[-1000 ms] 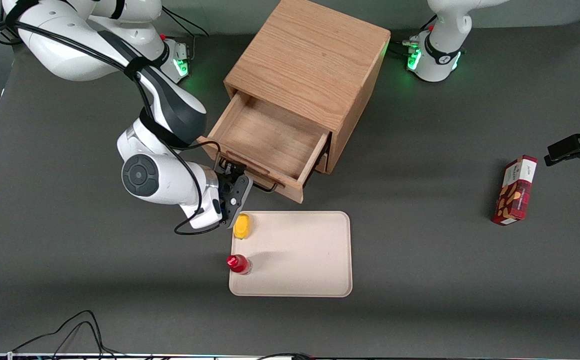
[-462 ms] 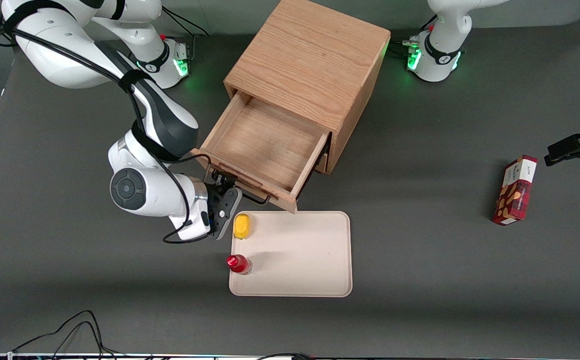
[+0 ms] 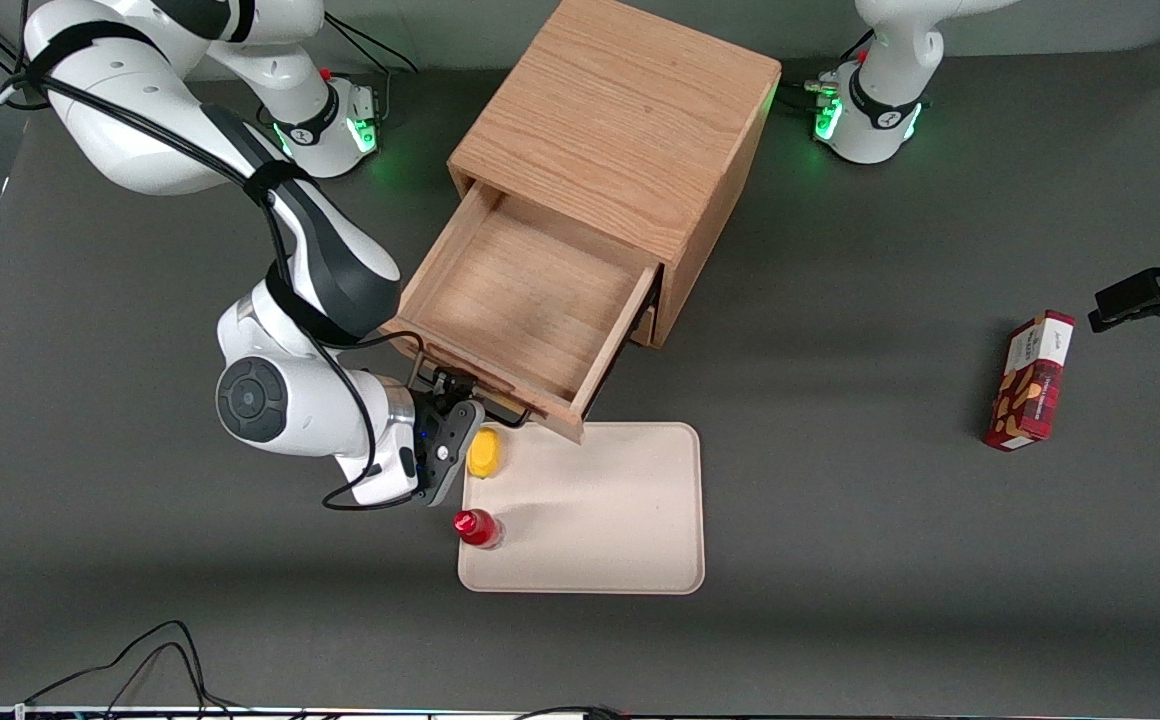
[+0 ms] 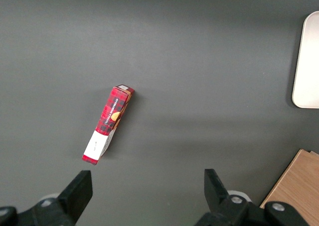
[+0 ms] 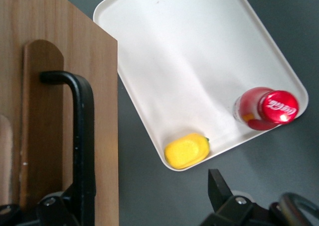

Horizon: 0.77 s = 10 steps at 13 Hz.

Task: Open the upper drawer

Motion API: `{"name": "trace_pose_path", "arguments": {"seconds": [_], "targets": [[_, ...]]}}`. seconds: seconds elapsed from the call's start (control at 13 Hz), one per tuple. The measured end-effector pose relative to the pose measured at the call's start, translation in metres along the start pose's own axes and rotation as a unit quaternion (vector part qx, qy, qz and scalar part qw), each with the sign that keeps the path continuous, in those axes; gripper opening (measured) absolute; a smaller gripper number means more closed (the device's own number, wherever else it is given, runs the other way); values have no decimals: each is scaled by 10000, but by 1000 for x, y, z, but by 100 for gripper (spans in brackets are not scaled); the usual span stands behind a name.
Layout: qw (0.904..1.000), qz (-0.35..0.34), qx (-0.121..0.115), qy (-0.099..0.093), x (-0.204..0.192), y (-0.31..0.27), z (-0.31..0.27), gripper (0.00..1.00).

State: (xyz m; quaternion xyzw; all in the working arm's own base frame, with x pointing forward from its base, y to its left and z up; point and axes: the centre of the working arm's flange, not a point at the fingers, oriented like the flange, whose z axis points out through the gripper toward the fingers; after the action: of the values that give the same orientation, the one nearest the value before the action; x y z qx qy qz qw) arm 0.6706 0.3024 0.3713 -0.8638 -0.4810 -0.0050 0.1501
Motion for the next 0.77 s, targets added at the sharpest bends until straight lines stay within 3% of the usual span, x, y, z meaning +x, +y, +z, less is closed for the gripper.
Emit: {"name": "trace_pose_path", "arguments": {"seconds": [0.77], "targets": [[9993,-19,-364,119,10,7,-24,100]]}}
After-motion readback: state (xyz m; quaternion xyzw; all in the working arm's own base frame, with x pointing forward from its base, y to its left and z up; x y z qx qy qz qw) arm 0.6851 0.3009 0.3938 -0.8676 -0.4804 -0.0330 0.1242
